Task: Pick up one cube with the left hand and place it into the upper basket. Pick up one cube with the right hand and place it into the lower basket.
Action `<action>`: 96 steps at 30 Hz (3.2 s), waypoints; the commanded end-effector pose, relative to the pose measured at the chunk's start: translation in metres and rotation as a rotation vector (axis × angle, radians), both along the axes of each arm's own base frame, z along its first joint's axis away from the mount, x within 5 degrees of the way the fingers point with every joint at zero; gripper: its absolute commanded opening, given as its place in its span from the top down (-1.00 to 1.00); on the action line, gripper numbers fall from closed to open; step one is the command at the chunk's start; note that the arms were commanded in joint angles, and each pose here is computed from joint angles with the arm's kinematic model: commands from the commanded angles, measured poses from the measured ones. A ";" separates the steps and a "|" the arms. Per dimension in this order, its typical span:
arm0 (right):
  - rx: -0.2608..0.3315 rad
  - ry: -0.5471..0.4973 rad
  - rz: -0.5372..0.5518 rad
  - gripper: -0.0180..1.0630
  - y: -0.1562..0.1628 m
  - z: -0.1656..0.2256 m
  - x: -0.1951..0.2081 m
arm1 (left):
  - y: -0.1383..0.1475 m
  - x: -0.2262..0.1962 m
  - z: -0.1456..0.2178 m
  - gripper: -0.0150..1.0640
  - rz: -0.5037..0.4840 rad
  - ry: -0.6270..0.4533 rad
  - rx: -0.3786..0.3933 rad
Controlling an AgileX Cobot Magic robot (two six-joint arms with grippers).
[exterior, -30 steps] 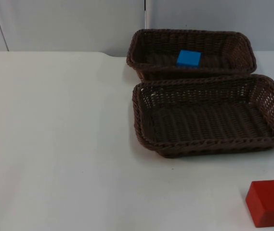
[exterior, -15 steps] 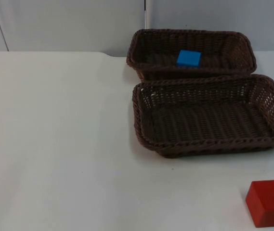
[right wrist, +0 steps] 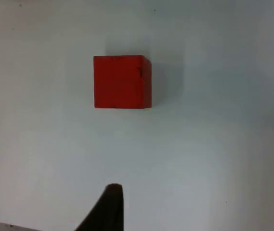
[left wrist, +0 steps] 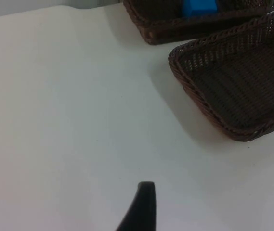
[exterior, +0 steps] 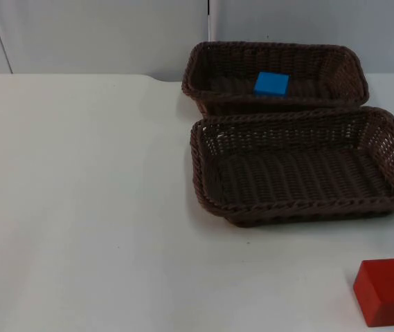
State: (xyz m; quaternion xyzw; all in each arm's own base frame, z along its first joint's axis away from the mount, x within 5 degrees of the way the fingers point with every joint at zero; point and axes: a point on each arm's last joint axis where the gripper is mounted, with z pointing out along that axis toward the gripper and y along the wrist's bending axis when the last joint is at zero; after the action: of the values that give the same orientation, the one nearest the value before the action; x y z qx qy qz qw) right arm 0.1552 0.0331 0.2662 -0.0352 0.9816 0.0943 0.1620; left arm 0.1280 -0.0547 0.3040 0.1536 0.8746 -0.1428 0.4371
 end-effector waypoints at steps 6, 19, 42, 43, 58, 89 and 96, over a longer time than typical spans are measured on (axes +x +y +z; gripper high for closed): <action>0.011 0.096 0.029 -0.99 0.011 -0.021 0.030 | 0.000 -0.001 0.000 -0.49 0.006 -0.006 -0.022; -0.124 0.124 0.118 -0.99 0.077 -0.066 0.052 | 0.000 -0.001 0.000 -0.49 0.006 -0.005 -0.024; -0.214 0.062 0.136 -0.98 0.122 -0.135 0.085 | 0.000 -0.001 0.000 -0.49 0.004 -0.001 -0.019; -0.214 0.062 0.136 -0.98 0.122 -0.135 0.085 | 0.000 -0.001 0.000 -0.49 0.004 -0.001 -0.019; -0.230 0.126 0.137 -0.59 0.127 -0.182 0.089 | 0.000 -0.001 0.000 -0.49 0.004 -0.001 -0.019; -0.131 -0.161 0.141 0.97 0.101 -0.038 0.059 | 0.000 -0.001 0.000 -0.49 0.004 0.000 -0.017; -0.130 -0.194 0.149 0.97 0.100 -0.032 0.058 | 0.000 -0.001 0.000 -0.49 0.004 0.000 -0.017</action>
State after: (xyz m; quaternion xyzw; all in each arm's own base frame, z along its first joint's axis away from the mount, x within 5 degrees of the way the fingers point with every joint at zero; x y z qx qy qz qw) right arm 0.2145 0.1324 0.2310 -0.1201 0.9628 0.0383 0.2391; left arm 0.1281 -0.0551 0.3045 0.1509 0.8737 -0.1469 0.4385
